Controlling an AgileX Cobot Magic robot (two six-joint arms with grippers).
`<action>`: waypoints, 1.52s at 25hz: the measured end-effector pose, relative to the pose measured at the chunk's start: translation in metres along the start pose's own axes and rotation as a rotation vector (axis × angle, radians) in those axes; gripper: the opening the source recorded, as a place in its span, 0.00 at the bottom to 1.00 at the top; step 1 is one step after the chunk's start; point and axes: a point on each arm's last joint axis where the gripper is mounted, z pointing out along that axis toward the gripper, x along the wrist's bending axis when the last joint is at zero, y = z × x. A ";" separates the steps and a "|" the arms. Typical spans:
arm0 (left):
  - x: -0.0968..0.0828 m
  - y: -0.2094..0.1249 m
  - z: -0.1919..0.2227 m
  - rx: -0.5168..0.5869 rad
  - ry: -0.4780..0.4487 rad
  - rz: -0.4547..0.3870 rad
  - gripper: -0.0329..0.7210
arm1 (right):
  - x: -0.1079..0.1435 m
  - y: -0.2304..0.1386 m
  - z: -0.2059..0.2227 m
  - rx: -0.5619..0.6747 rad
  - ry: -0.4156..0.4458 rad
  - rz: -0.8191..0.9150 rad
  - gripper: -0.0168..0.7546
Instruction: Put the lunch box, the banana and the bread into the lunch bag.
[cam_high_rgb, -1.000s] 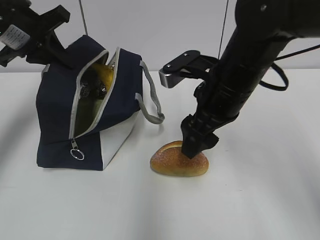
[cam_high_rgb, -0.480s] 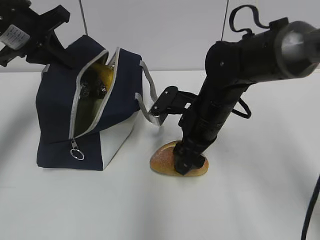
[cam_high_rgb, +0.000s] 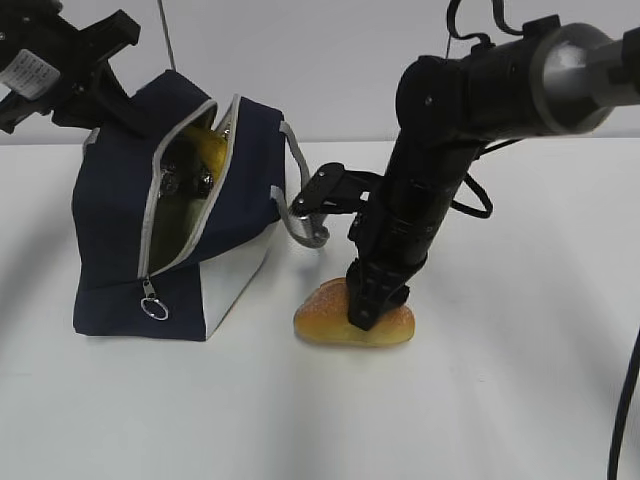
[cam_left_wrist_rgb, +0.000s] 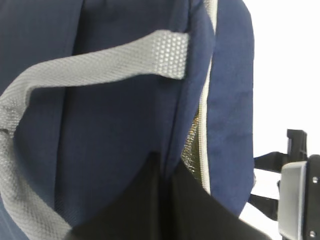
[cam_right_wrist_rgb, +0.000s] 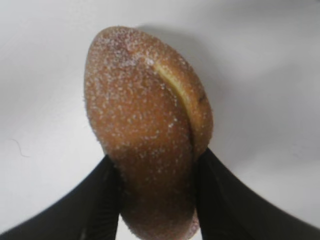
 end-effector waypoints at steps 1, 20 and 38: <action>0.000 0.000 0.000 0.000 0.000 0.000 0.04 | -0.001 0.002 -0.004 0.001 0.005 0.002 0.41; 0.000 0.000 0.000 0.000 -0.001 0.000 0.04 | 0.011 0.035 -0.146 -0.240 -0.089 0.037 0.41; -0.003 -0.001 0.000 0.007 -0.036 -0.020 0.04 | -0.024 0.084 -0.075 -0.601 0.093 0.502 0.41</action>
